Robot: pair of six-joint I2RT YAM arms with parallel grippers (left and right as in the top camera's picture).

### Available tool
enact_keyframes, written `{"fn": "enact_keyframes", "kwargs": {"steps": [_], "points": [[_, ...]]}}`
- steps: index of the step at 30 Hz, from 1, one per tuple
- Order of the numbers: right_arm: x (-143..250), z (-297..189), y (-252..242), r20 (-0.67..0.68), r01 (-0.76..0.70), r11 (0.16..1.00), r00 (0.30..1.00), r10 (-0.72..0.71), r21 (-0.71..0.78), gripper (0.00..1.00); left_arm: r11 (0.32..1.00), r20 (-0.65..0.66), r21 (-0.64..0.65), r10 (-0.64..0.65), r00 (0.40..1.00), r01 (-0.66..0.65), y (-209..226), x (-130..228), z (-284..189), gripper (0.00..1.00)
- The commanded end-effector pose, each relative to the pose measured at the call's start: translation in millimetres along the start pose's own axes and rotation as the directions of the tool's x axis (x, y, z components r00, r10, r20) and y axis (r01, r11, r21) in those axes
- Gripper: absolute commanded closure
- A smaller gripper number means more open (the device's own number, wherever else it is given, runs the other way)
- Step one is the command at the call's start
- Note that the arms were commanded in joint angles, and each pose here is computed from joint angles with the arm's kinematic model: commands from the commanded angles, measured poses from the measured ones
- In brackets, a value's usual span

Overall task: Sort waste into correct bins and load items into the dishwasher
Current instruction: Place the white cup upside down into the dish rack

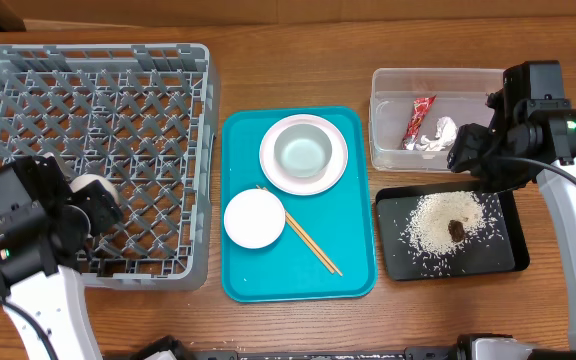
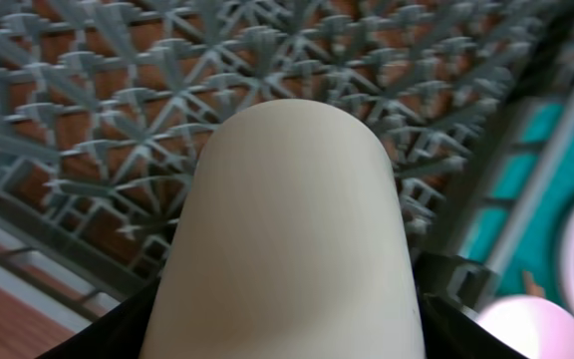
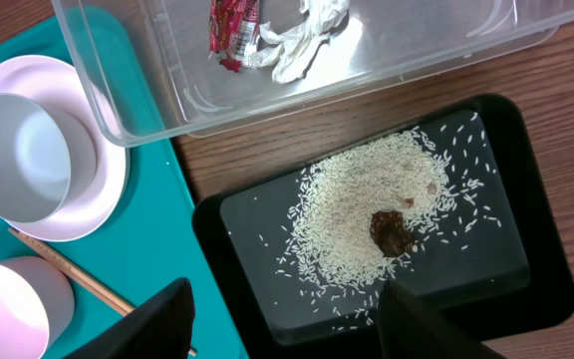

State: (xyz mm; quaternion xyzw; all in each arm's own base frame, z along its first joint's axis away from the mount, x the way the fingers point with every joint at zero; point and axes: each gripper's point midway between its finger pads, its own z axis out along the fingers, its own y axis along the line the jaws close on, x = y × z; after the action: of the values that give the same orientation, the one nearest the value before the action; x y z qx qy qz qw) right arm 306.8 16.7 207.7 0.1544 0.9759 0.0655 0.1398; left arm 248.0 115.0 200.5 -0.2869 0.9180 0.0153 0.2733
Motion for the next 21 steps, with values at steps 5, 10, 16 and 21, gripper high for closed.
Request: {"fn": "enact_keyframes", "kwargs": {"steps": [5,10,16,21], "points": [[-3.6,-6.1,-1.8,0.02,0.006,1.0,1.0,-0.006,0.011,0.39,0.974,-0.134,-0.225,-0.025,0.991,-0.006,39.9,-4.8,60.4,0.96],[-3.3,-5.9,-2.0,0.018,0.006,1.0,1.0,-0.006,0.012,0.39,0.974,-0.212,-0.226,-0.037,0.977,-0.012,40.9,3.3,89.5,0.96],[-2.8,-5.9,-2.1,0.016,0.006,1.0,1.0,-0.006,0.012,0.39,0.992,-0.197,-0.126,-0.032,0.98,0.007,22.0,-5.0,86.4,0.96],[-2.1,-5.9,-2.5,0.013,0.005,1.0,1.0,-0.005,0.014,0.39,0.994,-0.228,-0.106,-0.03,0.973,0.005,18.5,1.4,82.5,0.94]]}}
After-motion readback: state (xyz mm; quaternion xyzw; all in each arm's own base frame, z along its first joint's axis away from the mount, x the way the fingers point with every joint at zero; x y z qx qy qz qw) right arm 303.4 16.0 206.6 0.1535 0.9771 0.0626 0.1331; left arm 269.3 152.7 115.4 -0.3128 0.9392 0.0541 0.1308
